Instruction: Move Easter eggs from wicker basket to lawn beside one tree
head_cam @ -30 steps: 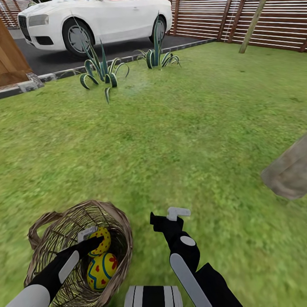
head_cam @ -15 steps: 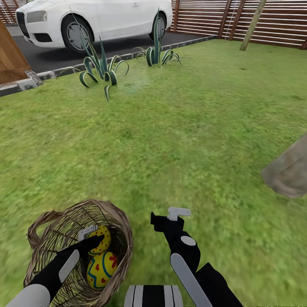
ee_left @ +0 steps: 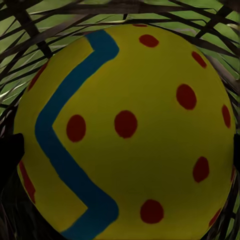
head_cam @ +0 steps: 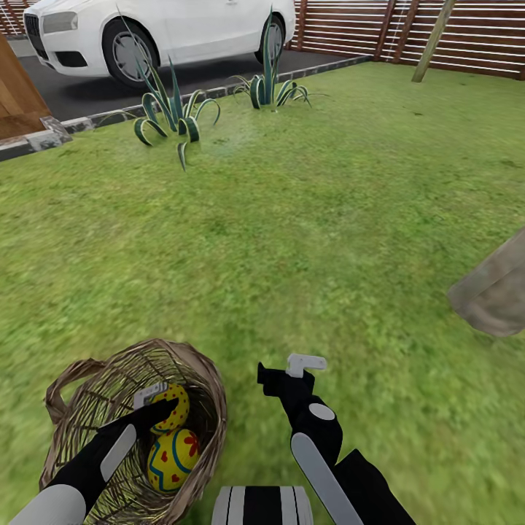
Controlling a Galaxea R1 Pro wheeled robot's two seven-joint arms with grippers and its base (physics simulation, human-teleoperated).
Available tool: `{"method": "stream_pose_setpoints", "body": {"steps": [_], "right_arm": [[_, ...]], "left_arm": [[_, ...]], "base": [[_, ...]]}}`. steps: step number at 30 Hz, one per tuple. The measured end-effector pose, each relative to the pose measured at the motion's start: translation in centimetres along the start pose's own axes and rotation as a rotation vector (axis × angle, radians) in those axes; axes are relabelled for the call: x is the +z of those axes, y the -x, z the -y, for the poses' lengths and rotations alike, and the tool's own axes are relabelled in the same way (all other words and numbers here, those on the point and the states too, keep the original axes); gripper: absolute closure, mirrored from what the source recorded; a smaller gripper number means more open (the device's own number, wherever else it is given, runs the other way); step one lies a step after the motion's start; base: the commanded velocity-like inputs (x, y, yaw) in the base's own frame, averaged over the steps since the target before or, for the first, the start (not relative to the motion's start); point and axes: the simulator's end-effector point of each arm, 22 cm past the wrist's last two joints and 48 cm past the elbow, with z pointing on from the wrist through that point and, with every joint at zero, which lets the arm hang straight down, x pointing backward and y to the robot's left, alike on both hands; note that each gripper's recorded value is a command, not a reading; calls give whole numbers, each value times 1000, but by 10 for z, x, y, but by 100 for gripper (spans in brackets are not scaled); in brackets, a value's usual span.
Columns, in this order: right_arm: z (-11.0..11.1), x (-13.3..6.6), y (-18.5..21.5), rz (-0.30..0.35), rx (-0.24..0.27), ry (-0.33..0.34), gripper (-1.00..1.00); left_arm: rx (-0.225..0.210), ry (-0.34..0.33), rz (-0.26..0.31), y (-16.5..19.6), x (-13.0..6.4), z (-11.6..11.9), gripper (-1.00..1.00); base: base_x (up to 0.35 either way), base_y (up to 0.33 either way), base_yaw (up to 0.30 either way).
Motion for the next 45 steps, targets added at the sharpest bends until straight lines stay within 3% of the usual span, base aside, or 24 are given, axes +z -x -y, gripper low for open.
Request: {"method": "stream_pose_setpoints", "body": {"steps": [42,43,45], "right_arm": [[-1,0,0,0,1,1,-100],[-1,0,0,0,1,1,-100],[-1,0,0,0,1,1,-100]], "left_arm": [[1,-3,2,0,0,0,-100],[1,-4,2,0,0,0,100],[1,-4,2,0,0,0,100]], "base": [[0,0,0],[0,0,0],[0,0,0]]}}
